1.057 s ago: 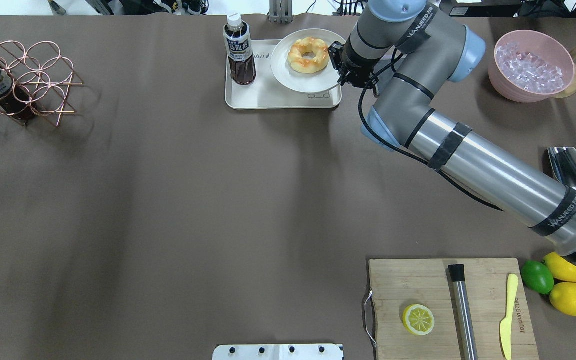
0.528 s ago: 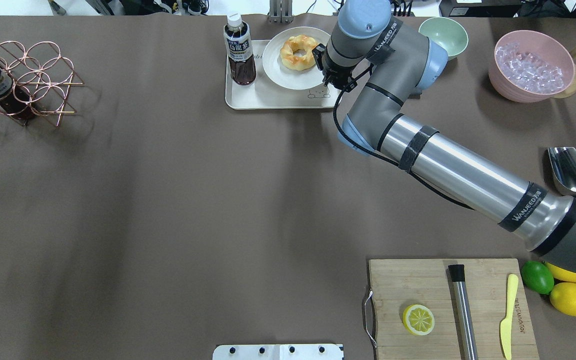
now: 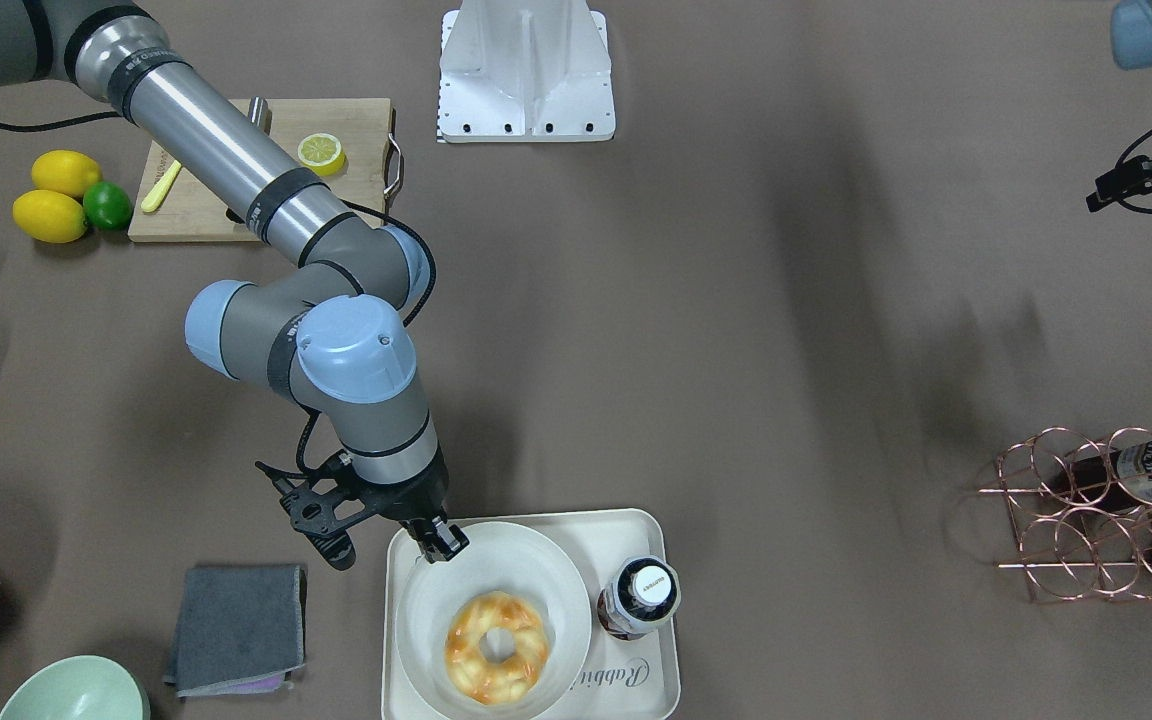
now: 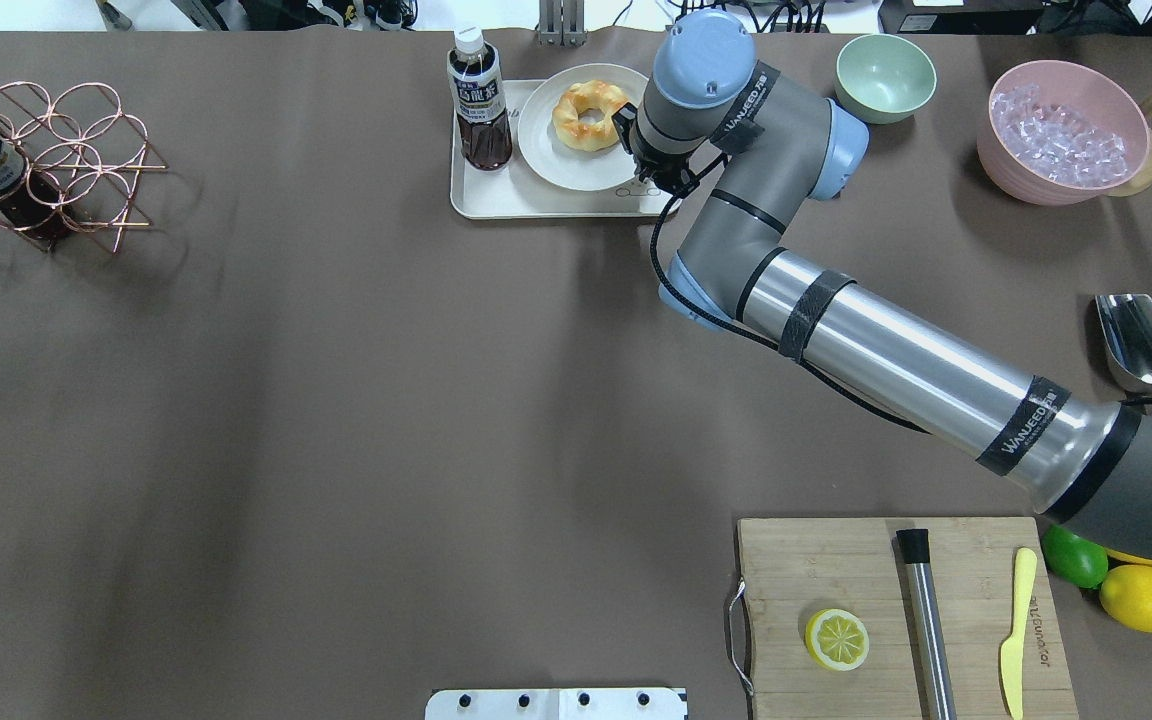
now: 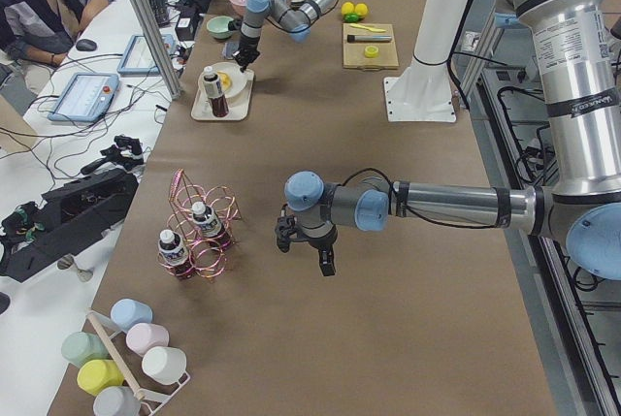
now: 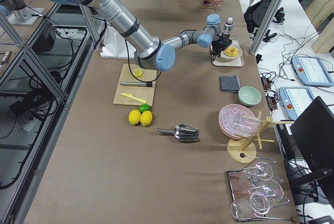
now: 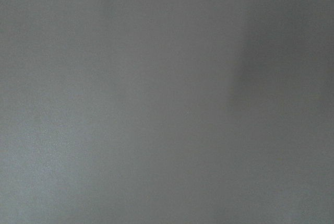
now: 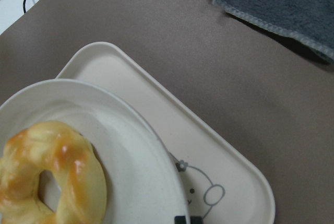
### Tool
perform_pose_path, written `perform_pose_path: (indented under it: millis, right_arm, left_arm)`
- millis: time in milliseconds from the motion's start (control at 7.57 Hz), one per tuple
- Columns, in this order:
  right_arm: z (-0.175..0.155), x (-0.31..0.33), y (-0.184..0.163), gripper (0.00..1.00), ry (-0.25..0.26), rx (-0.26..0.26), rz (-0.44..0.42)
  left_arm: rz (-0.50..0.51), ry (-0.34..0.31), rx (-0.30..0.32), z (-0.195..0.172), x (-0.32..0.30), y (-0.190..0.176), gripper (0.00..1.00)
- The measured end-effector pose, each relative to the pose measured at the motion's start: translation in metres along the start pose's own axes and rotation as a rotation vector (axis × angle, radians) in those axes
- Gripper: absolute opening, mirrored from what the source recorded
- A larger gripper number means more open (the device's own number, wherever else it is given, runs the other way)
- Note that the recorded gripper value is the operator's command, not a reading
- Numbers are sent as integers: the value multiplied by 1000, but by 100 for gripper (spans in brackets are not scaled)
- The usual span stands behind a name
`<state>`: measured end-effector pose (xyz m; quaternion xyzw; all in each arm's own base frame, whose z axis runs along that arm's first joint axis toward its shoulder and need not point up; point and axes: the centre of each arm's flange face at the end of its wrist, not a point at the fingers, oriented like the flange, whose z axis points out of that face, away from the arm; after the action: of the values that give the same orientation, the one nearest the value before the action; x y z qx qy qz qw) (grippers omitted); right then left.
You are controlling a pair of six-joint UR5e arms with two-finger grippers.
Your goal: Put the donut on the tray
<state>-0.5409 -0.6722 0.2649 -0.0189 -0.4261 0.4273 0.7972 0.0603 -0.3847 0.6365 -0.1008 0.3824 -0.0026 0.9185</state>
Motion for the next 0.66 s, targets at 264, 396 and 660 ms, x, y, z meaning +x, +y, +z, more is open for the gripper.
perform_pose_path:
  millis: [264, 396, 660]
  right_arm:
    - [3, 2, 4, 100, -3, 3, -29]
    - [2, 2, 4, 100, -4, 3, -67]
    - [-11, 4, -4, 100, -17, -4, -127]
  left_arm:
    - [0, 0, 0, 0, 0, 0, 98]
    - [-1, 0, 0, 0, 0, 0, 98]
    - [-2, -1, -2, 1, -1, 0, 98]
